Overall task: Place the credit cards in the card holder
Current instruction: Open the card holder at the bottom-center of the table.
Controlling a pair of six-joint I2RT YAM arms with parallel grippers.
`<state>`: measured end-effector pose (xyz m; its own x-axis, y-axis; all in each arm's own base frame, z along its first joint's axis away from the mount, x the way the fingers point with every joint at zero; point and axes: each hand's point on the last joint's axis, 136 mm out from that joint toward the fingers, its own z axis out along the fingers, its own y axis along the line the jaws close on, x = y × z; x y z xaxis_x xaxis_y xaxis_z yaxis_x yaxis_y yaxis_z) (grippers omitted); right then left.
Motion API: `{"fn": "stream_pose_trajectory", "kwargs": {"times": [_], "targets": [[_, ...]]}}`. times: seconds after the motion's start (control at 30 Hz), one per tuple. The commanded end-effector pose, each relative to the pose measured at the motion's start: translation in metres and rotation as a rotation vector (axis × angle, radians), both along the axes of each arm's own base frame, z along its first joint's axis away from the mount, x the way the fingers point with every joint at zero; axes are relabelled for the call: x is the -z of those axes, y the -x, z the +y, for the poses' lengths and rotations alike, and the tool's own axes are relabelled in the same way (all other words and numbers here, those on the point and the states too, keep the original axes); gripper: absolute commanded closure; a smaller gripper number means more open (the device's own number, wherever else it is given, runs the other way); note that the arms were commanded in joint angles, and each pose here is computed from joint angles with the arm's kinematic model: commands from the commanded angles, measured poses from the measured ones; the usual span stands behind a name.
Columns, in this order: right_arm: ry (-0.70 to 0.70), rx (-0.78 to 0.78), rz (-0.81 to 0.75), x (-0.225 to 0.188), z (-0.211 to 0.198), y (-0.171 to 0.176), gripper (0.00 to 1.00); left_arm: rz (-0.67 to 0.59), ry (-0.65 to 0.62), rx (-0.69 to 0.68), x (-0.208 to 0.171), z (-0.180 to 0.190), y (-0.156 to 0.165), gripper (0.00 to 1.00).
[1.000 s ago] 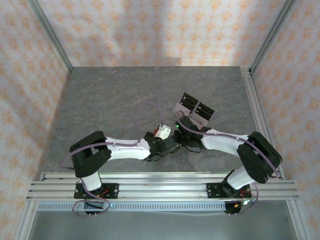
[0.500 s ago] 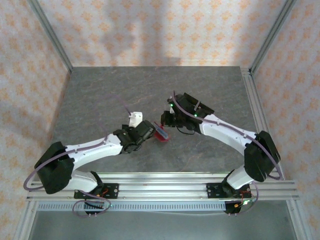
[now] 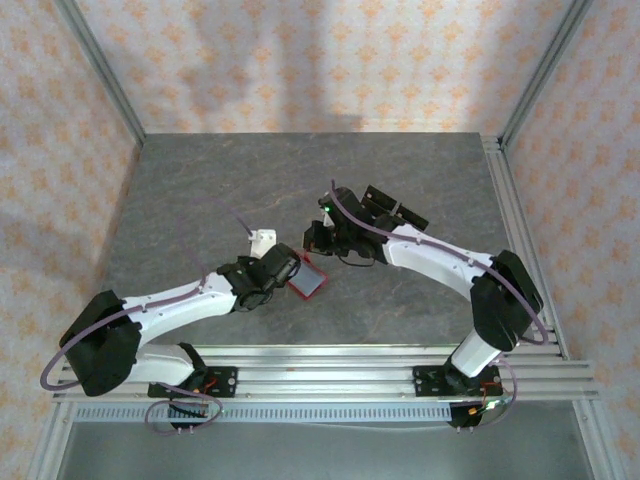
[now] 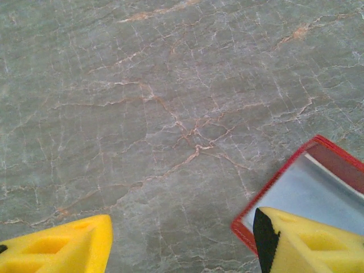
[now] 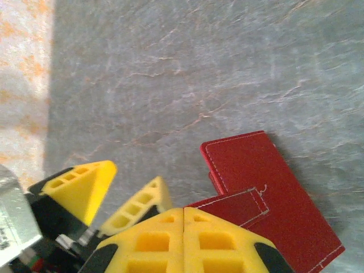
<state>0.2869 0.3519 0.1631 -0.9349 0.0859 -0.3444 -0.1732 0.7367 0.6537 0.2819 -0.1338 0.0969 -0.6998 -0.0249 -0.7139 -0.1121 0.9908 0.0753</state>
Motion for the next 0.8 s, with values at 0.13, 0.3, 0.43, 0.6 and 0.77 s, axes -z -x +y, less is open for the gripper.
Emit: {"fn": "stream_pose_trajectory", "kwargs": {"times": [0.13,0.3,0.43,0.6,0.77], "targets": [[-0.273,0.172,0.066,-0.023,0.022,0.001,1.00,-0.022,0.055,-0.074,-0.007,0.017,-0.001,0.32],[-0.242,0.340,0.069,0.013,-0.016,0.001,1.00,-0.006,0.067,-0.071,-0.007,0.020,-0.002,0.32],[-0.172,0.426,0.081,0.045,-0.057,0.007,1.00,0.017,0.065,-0.058,-0.003,0.018,-0.001,0.32],[-0.041,0.474,0.078,0.076,-0.101,0.020,1.00,0.040,0.067,-0.045,0.002,0.016,0.001,0.32],[0.093,0.455,0.077,0.099,-0.128,0.036,1.00,0.061,0.067,-0.032,0.004,0.014,0.002,0.32]]}}
